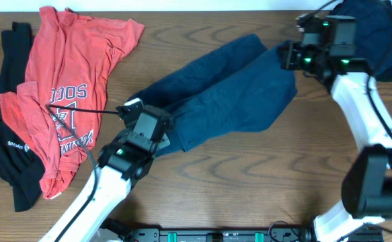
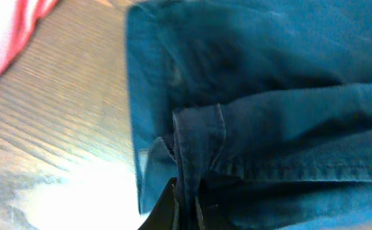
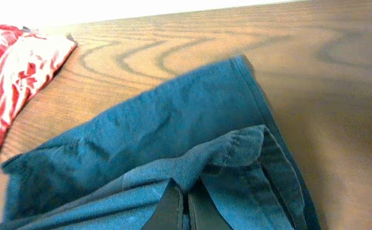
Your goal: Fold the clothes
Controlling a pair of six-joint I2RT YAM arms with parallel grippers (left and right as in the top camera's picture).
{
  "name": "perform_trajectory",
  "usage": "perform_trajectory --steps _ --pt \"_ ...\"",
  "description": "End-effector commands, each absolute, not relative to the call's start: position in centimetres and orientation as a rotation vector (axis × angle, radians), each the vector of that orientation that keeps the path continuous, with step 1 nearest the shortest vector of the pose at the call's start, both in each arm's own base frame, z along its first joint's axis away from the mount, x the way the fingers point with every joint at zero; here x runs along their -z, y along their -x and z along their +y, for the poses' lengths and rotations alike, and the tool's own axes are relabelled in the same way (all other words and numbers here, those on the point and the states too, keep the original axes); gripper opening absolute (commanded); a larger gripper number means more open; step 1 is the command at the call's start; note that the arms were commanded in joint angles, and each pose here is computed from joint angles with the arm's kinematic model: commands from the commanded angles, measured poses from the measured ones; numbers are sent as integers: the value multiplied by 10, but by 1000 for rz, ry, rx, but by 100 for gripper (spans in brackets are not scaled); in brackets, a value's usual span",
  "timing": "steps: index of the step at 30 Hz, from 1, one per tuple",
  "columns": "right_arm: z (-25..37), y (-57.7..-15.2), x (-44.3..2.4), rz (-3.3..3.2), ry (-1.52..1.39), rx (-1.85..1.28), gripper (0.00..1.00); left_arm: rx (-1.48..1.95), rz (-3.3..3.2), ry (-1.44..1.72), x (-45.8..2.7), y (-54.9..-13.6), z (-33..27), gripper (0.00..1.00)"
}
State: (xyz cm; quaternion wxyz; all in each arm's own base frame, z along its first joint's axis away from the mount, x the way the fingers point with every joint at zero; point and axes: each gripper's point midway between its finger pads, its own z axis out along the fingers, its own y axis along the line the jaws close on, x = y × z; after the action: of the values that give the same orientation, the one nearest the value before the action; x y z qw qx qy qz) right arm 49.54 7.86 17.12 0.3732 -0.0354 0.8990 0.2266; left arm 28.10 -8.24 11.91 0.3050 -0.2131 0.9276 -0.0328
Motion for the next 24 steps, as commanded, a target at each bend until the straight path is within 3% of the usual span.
perform_trajectory --steps 1,9,19,24 --pt "80 -523 -168 2234 119 -460 1 -185 2291 730 -119 -293 -39 6" --pt "109 -565 -154 2092 146 -337 1 -267 2071 872 -127 -327 -10 6" --pt "112 -586 -116 2066 134 -301 1 -236 1910 1010 -114 -376 21 6" --pt "114 -589 -98 2080 133 -305 1 -235 1851 914 -115 -409 25 6"
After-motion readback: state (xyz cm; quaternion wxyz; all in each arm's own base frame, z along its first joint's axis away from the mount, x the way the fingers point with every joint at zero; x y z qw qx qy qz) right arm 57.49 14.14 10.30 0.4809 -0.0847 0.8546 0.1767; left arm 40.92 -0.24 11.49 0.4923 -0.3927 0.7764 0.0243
